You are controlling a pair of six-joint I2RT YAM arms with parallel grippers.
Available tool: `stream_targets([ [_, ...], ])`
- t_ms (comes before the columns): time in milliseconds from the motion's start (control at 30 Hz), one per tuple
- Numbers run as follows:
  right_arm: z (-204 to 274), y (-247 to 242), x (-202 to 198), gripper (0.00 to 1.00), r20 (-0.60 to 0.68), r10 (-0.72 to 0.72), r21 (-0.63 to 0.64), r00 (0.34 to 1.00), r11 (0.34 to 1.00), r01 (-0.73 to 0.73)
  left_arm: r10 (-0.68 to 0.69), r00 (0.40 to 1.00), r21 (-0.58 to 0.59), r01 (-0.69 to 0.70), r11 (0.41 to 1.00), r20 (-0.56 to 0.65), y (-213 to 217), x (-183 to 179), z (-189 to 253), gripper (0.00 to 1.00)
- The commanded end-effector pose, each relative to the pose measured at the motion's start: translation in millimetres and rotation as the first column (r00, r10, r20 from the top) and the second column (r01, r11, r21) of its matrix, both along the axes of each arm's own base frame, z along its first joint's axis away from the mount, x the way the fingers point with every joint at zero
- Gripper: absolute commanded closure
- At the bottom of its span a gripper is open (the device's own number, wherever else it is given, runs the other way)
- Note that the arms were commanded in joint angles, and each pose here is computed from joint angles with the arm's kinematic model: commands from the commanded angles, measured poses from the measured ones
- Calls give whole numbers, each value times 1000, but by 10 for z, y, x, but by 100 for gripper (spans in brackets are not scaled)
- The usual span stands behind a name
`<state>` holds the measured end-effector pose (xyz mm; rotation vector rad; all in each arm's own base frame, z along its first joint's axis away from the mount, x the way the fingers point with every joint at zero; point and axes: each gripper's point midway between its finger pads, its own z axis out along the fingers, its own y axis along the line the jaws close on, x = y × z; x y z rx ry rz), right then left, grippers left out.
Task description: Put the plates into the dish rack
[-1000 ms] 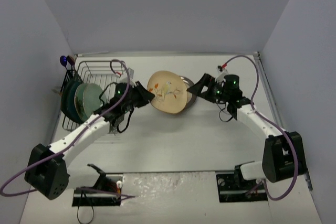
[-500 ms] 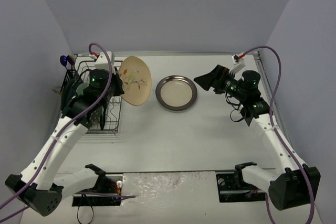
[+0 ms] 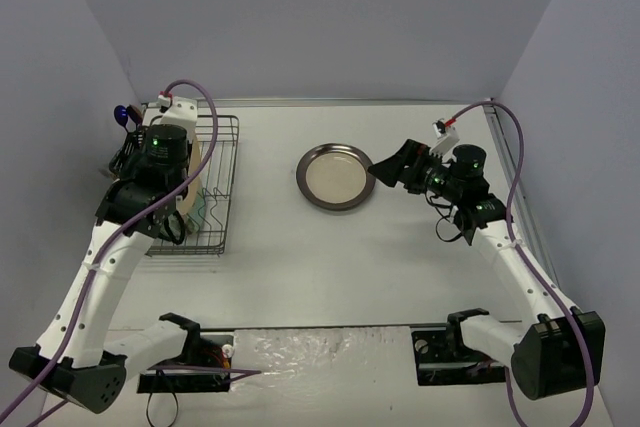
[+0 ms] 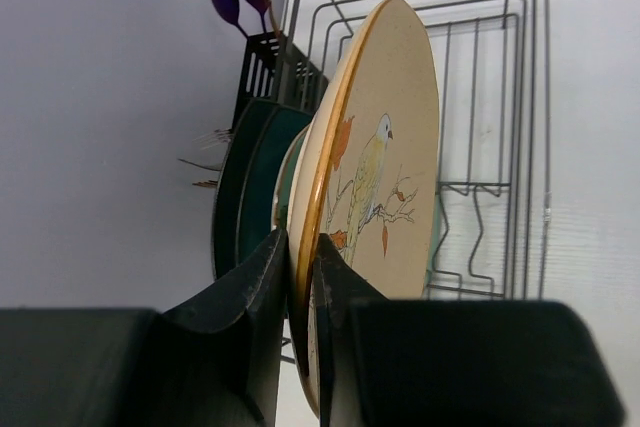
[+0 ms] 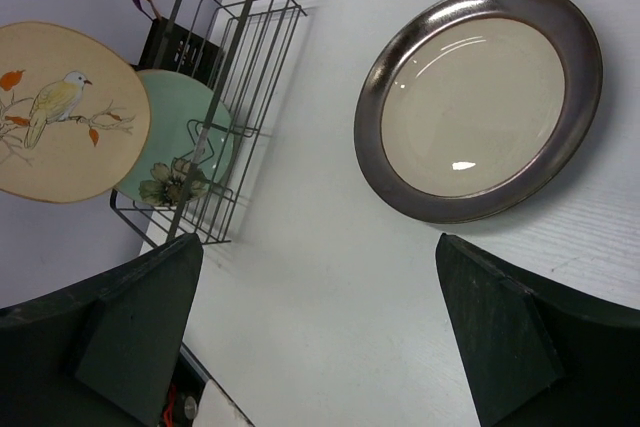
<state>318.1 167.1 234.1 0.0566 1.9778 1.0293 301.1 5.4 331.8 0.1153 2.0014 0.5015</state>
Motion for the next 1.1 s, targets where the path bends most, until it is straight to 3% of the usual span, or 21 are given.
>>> stream_targets([
  [0,98,-19,47,0,70,12,-3,997,1000,-12,25,989,82,-37,996,143,165,189,418,100],
  [567,-116,-101,51,0,35,-1,-18,999,1000,1,-6,1000,69,6,998,7,102,554,-305,100],
  [1067,-336,-82,148,0,-8,-9,2,1000,1000,9,3,996,11,-2,1000,-87,134,540,-848,99],
])
